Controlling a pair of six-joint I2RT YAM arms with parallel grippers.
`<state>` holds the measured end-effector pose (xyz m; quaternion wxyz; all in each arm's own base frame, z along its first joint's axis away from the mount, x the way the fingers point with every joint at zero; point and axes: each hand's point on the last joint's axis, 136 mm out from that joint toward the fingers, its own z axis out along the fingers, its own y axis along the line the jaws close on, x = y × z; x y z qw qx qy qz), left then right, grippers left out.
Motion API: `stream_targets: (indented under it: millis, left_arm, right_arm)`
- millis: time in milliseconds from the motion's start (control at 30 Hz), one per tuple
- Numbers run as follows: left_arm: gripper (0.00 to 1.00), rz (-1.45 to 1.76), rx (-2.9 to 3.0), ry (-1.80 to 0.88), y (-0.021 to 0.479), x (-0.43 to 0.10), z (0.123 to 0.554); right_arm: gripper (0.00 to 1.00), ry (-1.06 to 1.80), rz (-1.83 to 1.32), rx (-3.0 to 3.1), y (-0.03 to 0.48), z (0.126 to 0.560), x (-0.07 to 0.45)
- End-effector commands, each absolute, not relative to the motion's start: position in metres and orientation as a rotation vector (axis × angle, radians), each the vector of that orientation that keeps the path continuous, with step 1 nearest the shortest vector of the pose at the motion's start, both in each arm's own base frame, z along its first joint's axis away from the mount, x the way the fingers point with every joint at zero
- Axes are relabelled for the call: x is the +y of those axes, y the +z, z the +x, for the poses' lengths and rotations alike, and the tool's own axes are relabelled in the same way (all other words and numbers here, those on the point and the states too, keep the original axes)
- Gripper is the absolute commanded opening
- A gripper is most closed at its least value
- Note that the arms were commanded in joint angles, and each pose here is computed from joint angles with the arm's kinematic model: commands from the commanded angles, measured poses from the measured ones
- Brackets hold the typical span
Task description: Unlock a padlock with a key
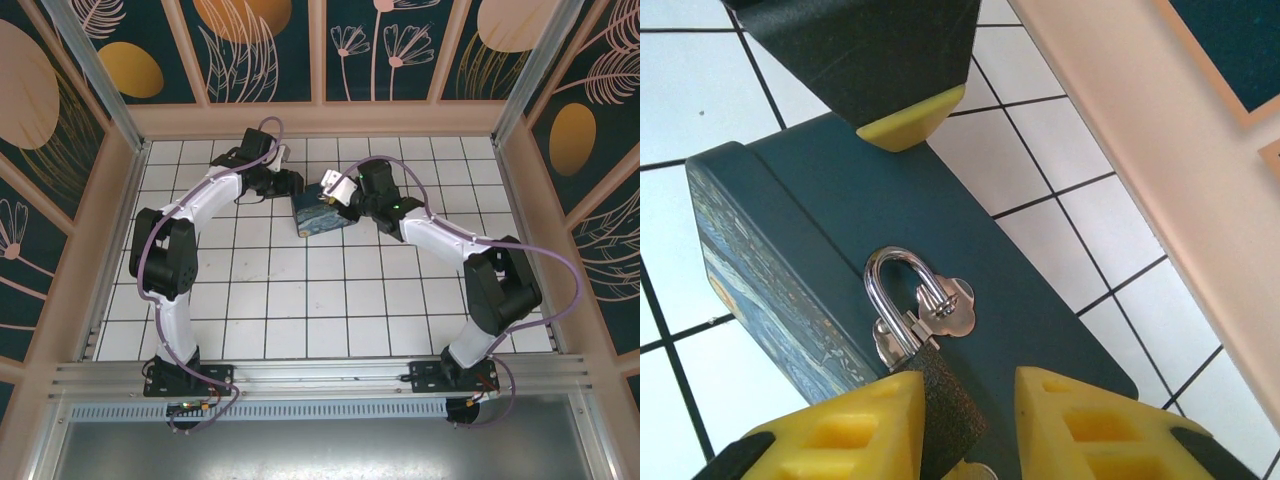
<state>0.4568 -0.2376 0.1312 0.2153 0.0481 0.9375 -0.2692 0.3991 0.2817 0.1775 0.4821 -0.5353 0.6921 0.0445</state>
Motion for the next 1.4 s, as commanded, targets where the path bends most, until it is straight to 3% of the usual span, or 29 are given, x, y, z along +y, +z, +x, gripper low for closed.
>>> stream_targets:
  millis: [0,200,367,533,800,1367]
  left_arm:
    - [0.49,0.102,2.699,-0.694,0.113,-0.225,0.443]
    - [0.49,0.110,2.697,-0.698,0.117,-0.227,0.445]
    - [0.49,0.112,2.696,-0.703,0.117,-0.227,0.446]
    - [0.49,0.116,2.695,-0.709,0.118,-0.228,0.446]
    - [0.49,0.121,2.697,-0.725,0.116,-0.230,0.445]
    - [0.48,0.123,2.690,-0.724,0.120,-0.229,0.445]
  right_arm:
    - [0.44,0.185,-1.313,1.629,0.206,0.383,0.284]
    - [0.56,0.154,-1.387,1.576,0.199,0.365,0.282]
    - [0.58,-0.031,-1.434,1.591,0.162,0.367,0.270]
    - [0.61,-0.142,-1.365,1.520,0.163,0.383,0.268]
    - [0.60,-0.219,-1.312,1.426,0.178,0.398,0.273]
    - [0.56,-0.156,-1.403,1.425,0.164,0.381,0.287]
